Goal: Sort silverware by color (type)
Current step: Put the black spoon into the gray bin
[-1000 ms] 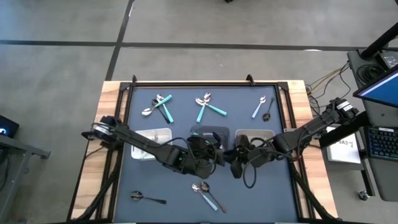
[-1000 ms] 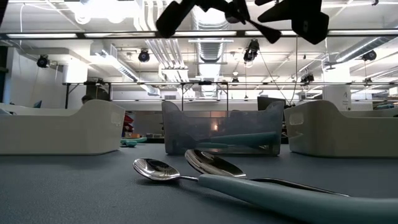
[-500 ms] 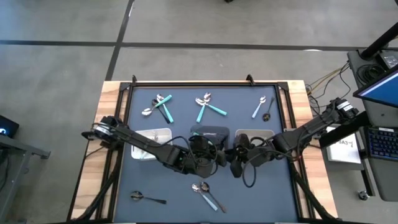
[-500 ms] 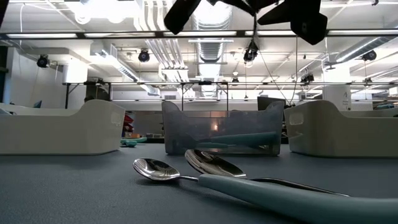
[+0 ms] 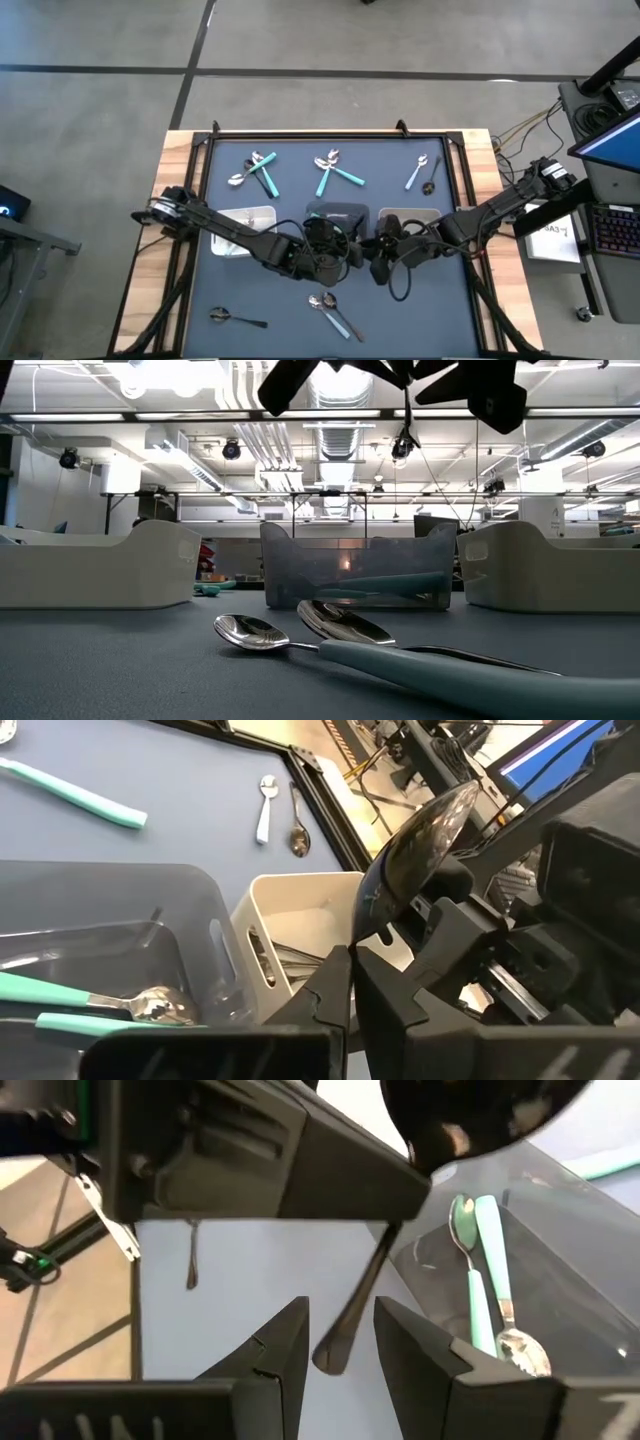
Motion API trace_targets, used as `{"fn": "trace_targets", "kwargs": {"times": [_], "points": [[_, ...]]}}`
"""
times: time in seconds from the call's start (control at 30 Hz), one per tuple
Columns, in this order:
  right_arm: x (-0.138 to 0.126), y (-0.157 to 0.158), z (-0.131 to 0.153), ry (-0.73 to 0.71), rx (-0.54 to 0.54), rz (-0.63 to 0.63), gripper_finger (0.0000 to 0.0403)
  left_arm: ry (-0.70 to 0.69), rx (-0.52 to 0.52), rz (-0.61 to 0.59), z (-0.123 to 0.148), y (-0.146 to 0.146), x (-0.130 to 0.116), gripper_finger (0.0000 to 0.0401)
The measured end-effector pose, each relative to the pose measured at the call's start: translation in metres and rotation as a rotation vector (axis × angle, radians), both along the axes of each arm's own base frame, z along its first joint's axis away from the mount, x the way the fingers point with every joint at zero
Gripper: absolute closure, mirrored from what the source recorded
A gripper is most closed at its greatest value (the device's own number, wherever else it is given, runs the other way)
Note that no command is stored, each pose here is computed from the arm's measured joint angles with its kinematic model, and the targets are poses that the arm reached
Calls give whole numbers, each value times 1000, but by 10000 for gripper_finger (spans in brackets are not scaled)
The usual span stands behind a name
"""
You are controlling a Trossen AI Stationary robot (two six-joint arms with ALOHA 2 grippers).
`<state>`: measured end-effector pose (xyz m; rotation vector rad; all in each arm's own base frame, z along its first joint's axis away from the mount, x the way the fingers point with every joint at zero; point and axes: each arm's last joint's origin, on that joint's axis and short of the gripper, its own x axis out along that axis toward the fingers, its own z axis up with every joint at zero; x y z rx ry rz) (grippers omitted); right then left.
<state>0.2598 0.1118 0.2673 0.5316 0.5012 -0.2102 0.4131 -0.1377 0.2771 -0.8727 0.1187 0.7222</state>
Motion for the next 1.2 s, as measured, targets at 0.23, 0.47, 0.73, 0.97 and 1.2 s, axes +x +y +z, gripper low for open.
{"fn": "trace_targets", "kwargs": {"times": [0.23,0.47,0.73,0.97,1.2], "points": [[-2,-1,-3,30,-2,-8,296,8,-3,-13,0,-2,-1,401],[-1,-1,-2,24,1,-8,296,-10,-20,-27,2,-3,0,401],[-1,-1,-2,23,2,-8,296,-56,-17,-41,7,-4,3,401],[-1,-1,-2,24,-8,-1,331,-54,-18,-44,7,-4,3,401],[-1,-1,-2,26,-19,8,390,-42,-2,-52,7,-4,3,401]]}}
